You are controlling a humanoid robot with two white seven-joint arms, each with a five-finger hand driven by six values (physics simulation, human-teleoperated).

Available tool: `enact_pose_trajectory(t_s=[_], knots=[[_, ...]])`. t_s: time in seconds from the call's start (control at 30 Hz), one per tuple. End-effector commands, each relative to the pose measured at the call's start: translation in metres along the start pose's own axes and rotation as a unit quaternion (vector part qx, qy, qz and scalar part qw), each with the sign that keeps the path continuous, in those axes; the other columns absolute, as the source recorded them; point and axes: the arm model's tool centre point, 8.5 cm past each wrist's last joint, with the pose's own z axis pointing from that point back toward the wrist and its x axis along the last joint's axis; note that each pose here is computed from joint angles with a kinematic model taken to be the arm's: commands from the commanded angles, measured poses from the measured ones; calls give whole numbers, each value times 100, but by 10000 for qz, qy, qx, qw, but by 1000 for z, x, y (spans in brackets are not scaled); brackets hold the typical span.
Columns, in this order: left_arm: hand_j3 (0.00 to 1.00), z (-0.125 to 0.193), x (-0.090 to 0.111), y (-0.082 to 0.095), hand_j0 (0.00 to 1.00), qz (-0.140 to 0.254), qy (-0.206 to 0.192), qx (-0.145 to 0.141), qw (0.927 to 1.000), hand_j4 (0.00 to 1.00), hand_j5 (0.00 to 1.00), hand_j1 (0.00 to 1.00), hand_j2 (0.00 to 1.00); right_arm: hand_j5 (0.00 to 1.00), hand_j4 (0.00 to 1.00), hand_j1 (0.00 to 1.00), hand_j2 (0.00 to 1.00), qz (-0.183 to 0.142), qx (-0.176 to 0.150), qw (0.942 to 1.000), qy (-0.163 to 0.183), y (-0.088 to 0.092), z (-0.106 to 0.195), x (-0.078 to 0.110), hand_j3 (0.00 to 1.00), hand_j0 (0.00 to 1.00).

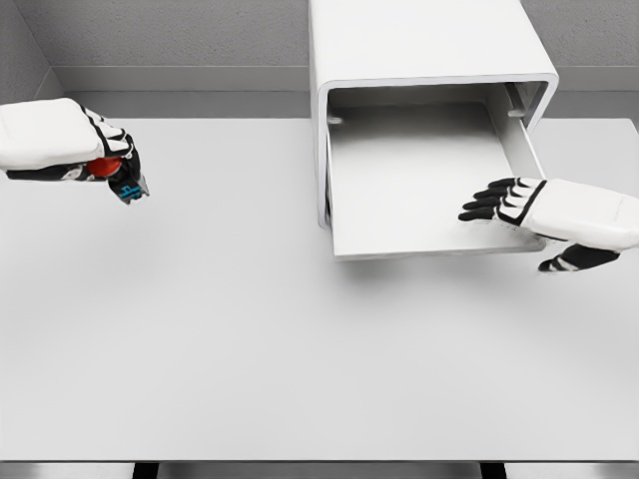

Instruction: Slide open multi-storey tabletop storage cabinets and put open load switch and slide close multi-storey tabletop storage cabinets

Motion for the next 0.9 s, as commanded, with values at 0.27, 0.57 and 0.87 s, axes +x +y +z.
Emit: enact_pose_trajectory(t_s=[0.27,0.57,0.87], knots=[[36,-27,17,30,36,-229,-426,364,9982,36,36,36,36,100,100,100,100,38,-886,9958,243,-62,59,-5,100,100],[36,-80,54,63,36,-481,-1239,775,9881,36,36,36,36,100,100,100,100,-122,-1278,9871,953,-61,128,-7,100,100],[36,-87,77,109,36,-837,-1624,1192,9759,36,36,36,36,60,60,60,60,-1167,-462,9848,1198,26,137,-5,60,60]])
